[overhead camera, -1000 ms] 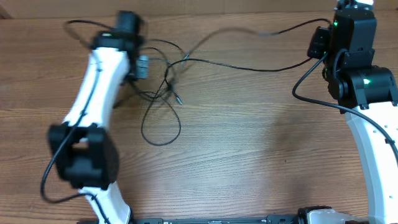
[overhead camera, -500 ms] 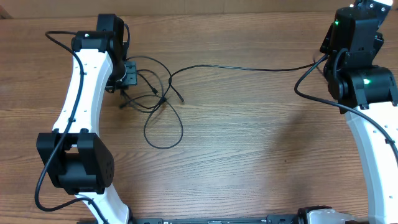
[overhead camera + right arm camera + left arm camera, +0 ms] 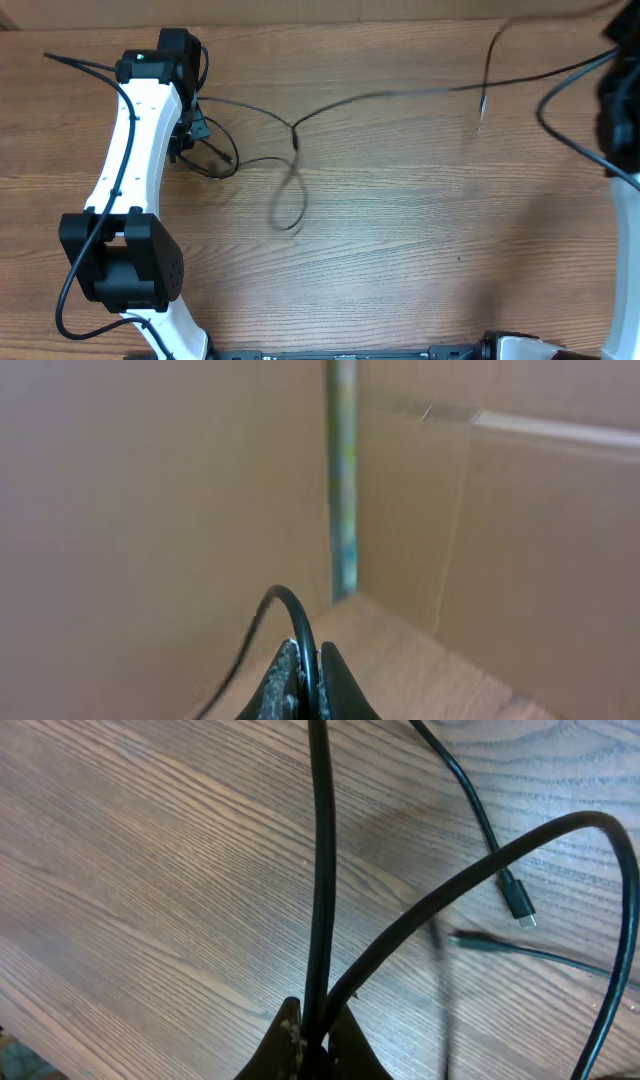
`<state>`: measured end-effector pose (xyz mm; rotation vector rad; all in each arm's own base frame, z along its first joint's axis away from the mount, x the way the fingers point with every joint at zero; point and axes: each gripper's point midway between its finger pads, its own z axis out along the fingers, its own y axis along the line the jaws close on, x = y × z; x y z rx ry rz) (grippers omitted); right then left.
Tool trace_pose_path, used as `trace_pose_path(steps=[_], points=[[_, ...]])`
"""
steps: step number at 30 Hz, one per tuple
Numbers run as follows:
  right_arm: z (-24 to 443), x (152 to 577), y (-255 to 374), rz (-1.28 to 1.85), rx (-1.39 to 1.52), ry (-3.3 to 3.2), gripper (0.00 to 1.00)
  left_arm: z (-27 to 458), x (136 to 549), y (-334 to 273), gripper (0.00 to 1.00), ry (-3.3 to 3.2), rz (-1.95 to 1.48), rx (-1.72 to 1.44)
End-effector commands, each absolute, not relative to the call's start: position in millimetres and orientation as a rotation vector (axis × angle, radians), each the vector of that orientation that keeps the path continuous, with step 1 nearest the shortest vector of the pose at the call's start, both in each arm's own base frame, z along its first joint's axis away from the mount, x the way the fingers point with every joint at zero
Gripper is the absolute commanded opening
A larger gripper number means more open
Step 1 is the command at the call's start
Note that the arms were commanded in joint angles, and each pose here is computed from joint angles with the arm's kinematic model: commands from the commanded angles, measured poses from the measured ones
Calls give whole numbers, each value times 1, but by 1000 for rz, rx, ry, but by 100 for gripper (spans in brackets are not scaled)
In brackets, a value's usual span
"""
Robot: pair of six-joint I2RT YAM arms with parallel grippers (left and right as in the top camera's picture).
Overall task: Untangle cables
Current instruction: 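Drag the cable with the left gripper while the right pulls its cable off right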
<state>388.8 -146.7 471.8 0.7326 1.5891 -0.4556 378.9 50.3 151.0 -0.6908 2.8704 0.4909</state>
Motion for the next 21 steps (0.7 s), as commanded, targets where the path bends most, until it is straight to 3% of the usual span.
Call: trace_pose_path(steps=[1, 10, 16, 21], points=[[509, 366, -162, -444, 775, 1472, 4, 152, 378, 53, 4, 2840, 489, -773], [511, 393, -135, -222, 606, 1528, 4, 143, 387, 7, 4, 2931, 112, -708], [443, 410, -126, -195, 587, 1789, 4, 154, 401, -84, 4, 2947, -515, -75], [385, 419, -136, -235, 632, 1981, 4, 153, 394, -104, 4, 2951, -496, 142]])
